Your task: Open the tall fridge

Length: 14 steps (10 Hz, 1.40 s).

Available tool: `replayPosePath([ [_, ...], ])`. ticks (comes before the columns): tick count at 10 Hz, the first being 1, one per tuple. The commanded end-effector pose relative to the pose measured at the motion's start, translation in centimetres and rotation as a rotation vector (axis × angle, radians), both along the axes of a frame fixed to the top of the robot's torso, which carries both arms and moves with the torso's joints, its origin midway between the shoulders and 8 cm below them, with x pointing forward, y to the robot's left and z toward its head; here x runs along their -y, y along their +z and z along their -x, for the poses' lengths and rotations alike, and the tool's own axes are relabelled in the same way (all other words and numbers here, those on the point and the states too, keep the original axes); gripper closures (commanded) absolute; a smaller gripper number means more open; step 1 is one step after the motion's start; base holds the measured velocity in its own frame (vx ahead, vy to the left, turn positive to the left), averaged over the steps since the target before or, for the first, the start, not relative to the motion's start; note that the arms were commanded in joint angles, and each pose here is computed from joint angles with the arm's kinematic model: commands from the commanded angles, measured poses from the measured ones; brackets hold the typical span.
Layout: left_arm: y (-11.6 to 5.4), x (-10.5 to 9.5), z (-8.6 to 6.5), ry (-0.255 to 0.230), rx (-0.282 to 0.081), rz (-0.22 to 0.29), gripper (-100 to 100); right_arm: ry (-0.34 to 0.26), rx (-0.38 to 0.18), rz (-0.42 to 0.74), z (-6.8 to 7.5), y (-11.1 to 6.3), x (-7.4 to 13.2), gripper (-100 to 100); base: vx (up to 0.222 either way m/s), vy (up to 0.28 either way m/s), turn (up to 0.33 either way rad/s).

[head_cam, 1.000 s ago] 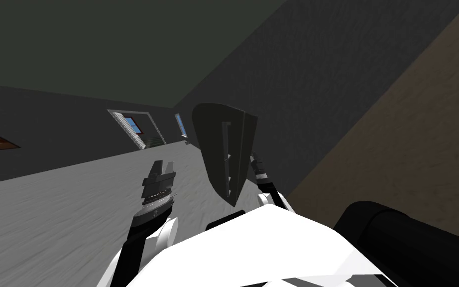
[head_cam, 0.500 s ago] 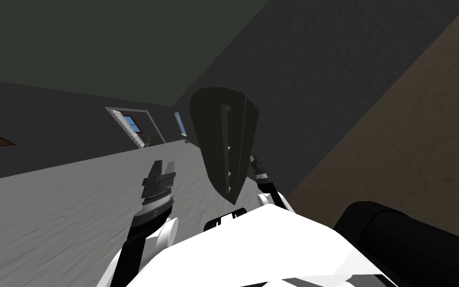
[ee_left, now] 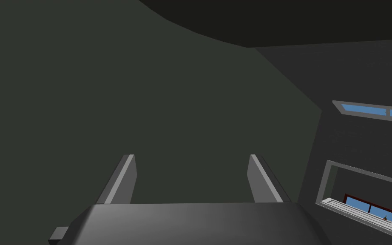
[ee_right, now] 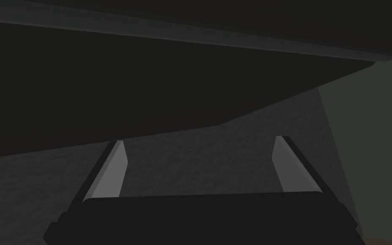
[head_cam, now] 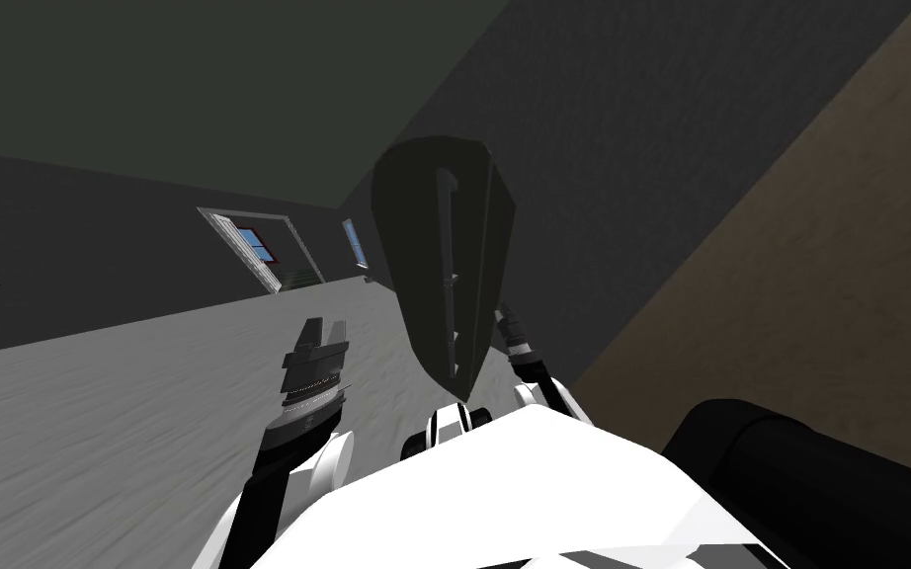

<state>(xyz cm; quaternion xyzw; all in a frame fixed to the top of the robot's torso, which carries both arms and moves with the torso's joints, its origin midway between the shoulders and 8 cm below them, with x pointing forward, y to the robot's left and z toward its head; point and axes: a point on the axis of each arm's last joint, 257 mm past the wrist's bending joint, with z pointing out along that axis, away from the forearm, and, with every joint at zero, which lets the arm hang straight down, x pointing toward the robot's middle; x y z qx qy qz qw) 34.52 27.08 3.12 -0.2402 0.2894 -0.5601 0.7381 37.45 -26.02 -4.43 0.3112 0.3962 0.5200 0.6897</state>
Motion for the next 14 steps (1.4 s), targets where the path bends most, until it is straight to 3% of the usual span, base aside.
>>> replayPosePath([
  [1,0.0,0.0,0.0,0.000,0.000,0.000,0,0.018,-0.022,0.095,-0.5,-0.4,-0.6,-100,0.009,0.068,-0.064],
  [14,0.0,0.0,0.0,0.000,0.000,0.000,0,0.008,-0.085,0.713,-3.8,-2.4,-1.8,-100,0.013,0.122,-0.108],
])
